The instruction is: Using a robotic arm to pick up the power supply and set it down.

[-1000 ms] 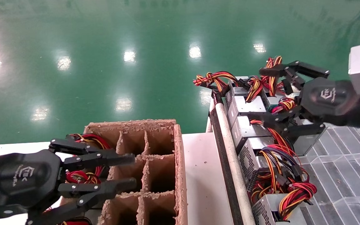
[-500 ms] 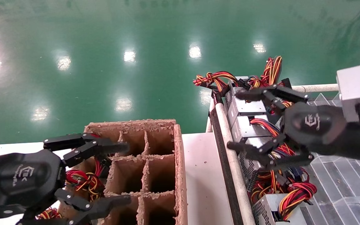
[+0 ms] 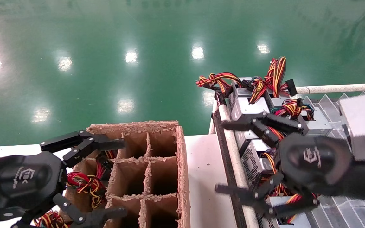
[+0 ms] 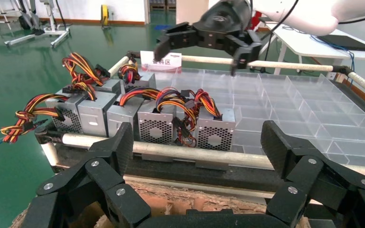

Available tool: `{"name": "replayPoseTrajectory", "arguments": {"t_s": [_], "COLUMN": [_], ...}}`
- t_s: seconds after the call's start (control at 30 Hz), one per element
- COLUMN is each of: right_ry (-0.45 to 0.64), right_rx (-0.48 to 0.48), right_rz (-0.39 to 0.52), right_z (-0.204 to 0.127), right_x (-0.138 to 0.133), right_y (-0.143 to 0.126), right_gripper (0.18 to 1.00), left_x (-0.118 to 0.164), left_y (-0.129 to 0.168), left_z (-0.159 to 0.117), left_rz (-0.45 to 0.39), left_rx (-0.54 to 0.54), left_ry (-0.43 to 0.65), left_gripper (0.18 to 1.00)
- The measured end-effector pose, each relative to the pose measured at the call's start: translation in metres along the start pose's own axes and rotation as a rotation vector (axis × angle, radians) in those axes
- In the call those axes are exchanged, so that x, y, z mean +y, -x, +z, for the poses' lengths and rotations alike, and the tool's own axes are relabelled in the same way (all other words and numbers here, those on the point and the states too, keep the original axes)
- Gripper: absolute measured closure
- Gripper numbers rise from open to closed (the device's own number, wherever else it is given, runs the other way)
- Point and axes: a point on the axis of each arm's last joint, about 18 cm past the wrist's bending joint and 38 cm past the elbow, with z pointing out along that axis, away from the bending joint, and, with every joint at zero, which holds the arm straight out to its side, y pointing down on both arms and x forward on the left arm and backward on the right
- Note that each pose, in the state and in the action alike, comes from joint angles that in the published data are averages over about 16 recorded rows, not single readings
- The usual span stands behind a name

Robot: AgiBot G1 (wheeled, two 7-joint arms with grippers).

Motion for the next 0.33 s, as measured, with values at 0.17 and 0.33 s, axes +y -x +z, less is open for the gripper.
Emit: {"name": "replayPoseTrajectory", "arguments": {"t_s": [0.17, 0.33], "right_ry": [-0.008, -0.011], "right_rx": [-0.022, -0.035], "right_rz": [0.021, 0.033], "right_z": [0.003, 0.005], "right_x": [-0.001, -0.001], "right_y": [0.013, 0.021], "right_gripper": [0.179, 0.179], "left_x": [0.000, 0.000], "left_y": [0.000, 0.000], "left_z": [0.000, 0.000], "left_rz": [0.000, 0.000], "left_rx": [0.000, 0.000], "left_ry": [0.000, 0.000], "left_gripper": [0.218, 0.203]}}
